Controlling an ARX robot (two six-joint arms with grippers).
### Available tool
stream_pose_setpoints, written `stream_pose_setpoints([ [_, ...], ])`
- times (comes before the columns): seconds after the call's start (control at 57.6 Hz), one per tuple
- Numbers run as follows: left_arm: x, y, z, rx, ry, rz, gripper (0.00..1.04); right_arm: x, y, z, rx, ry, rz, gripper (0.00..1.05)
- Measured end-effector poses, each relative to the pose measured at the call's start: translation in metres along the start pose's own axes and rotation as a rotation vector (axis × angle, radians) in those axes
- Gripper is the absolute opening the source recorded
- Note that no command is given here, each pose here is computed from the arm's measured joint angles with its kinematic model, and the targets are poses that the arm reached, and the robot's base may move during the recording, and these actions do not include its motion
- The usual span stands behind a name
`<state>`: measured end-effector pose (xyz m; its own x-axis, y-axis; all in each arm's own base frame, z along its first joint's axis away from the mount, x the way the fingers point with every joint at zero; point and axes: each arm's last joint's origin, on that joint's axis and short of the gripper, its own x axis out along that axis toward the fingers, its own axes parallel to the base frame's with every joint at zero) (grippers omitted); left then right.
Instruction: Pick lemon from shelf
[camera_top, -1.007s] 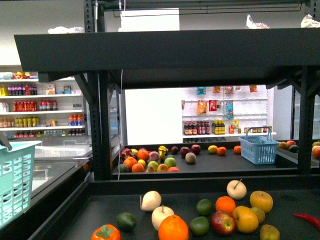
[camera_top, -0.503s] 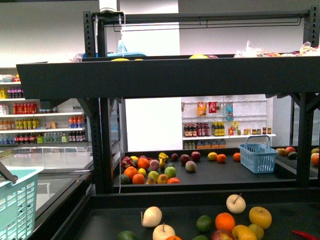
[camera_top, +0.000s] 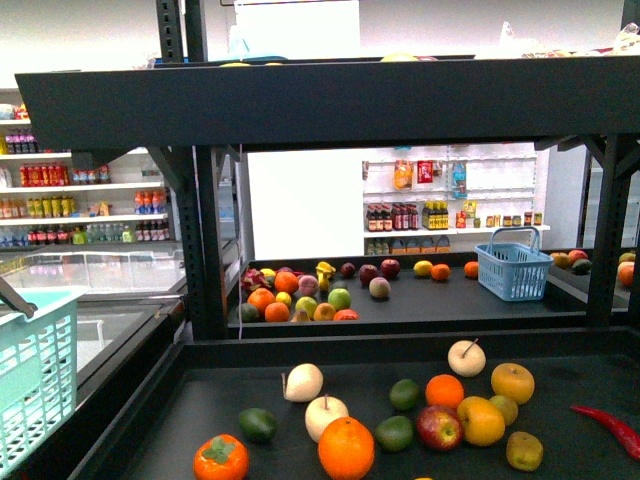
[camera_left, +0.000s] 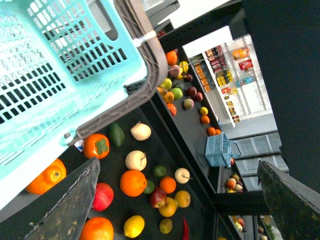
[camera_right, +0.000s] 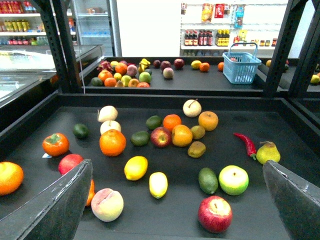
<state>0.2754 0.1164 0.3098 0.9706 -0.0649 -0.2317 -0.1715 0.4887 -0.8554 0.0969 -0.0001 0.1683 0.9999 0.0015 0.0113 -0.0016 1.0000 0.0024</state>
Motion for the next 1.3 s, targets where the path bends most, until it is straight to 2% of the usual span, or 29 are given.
stream_pose_setpoints([
  [0.243, 0.062, 0.006, 0.05, -0.142, 0.039, 0.013, 0.97, 0.0, 0.0, 0.0, 0.0, 0.0, 0.0, 1.02],
  [0.399, 0.091, 0.016, 0.068, -0.189, 0.055, 0.027, 0.97, 0.0, 0.0, 0.0, 0.0, 0.0, 0.0, 1.02],
  [0.556, 0.115, 0.034, 0.078, -0.255, 0.057, 0.036, 0.97, 0.0, 0.0, 0.0, 0.0, 0.0, 0.0, 1.02],
  [0.833, 0.154, 0.027, 0.1, -0.292, 0.018, -0.032, 0.97, 0.0, 0.0, 0.0, 0.0, 0.0, 0.0, 1.02],
  [1.198, 0.184, 0.029, 0.101, -0.301, 0.01, -0.005, 0.97, 0.0, 0.0, 0.0, 0.0, 0.0, 0.0, 1.02],
  [1.233, 0.184, 0.029, 0.101, -0.299, 0.005, 0.001, 0.93, 0.0, 0.0, 0.0, 0.0, 0.0, 0.0, 1.02],
  [1.302, 0.184, 0.03, 0.101, -0.294, 0.003, 0.014, 0.76, 0.0, 0.0, 0.0, 0.0, 0.0, 0.0, 1.02],
])
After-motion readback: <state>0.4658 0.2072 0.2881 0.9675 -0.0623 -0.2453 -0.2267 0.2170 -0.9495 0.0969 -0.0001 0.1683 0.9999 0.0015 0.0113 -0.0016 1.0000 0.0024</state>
